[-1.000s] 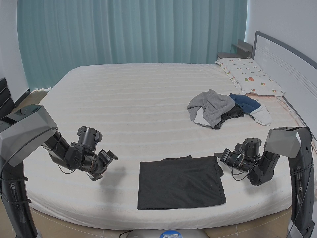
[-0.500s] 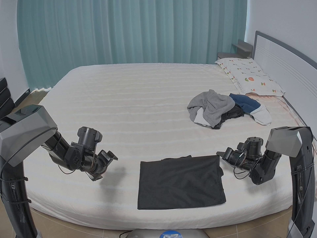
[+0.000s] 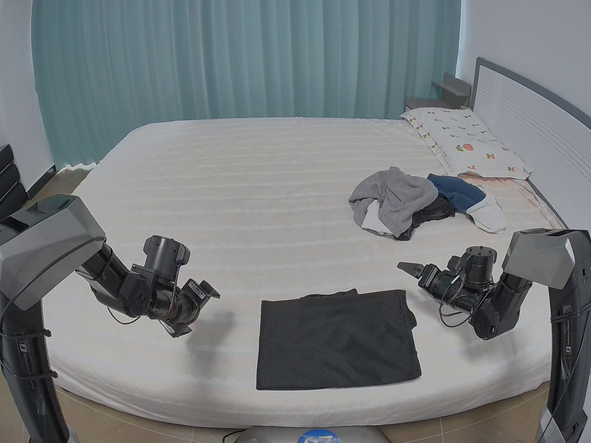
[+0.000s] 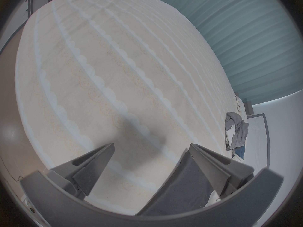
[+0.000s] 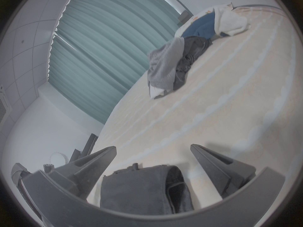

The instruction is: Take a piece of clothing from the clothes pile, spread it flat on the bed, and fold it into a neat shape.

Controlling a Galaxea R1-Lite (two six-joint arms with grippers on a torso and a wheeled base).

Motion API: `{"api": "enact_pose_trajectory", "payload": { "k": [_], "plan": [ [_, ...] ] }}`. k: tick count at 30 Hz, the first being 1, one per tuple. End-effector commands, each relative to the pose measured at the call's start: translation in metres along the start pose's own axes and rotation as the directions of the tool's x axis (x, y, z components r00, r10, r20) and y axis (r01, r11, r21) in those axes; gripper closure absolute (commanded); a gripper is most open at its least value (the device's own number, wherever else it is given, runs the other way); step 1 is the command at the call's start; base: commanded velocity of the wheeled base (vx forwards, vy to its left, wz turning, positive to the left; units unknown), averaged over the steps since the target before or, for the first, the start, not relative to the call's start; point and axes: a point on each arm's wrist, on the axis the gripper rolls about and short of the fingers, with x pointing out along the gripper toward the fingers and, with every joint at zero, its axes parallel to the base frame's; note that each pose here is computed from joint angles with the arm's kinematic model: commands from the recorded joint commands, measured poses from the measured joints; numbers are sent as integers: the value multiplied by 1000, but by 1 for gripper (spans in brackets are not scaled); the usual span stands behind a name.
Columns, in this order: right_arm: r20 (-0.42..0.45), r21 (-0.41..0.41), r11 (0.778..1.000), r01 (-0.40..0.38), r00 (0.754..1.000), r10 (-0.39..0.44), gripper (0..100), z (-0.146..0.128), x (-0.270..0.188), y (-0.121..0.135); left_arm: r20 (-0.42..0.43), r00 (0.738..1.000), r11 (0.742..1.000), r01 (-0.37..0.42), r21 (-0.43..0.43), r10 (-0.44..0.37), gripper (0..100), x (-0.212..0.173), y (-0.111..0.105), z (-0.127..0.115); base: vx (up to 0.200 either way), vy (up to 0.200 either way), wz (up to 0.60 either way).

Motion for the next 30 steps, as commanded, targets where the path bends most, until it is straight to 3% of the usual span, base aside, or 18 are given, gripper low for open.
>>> {"api": "enact_pose_trajectory", "payload": {
  "k": [1, 7, 15, 18, 22, 30],
  "plan": [
    [56, -10, 1000, -24, 998, 25, 0, 21, -22, 25, -12, 1000, 1000, 22, 1, -22, 0, -12, -2, -5, 0, 0, 0],
    [64, 7, 1000, 13, 998, -14, 0, 27, -68, 31, -38, 999, 999, 39, -12, -39, 0, -18, -4, -9, -167, 0, 0],
    [34, 105, 981, 165, 985, -169, 0, 10, -128, -3, -55, 998, 999, 34, 8, -34, 0, -18, -2, -18, -25, 0, 0],
    [39, 137, 975, 175, 982, -182, 0, 7, -135, -7, -61, 998, 999, 35, 15, -34, 0, -19, -3, -21, 0, 0, 0],
    [30, 248, 958, 144, 987, -157, 0, 1, -135, -18, -82, 996, 999, 36, 31, -33, 0, -19, -7, -30, 0, 0, 0],
    [-17, 264, 948, 176, 984, -178, 0, -12, -133, -28, -90, 994, 998, 63, 23, -60, 0, -17, -20, -40, 0, -175, 0]
  ]
}}
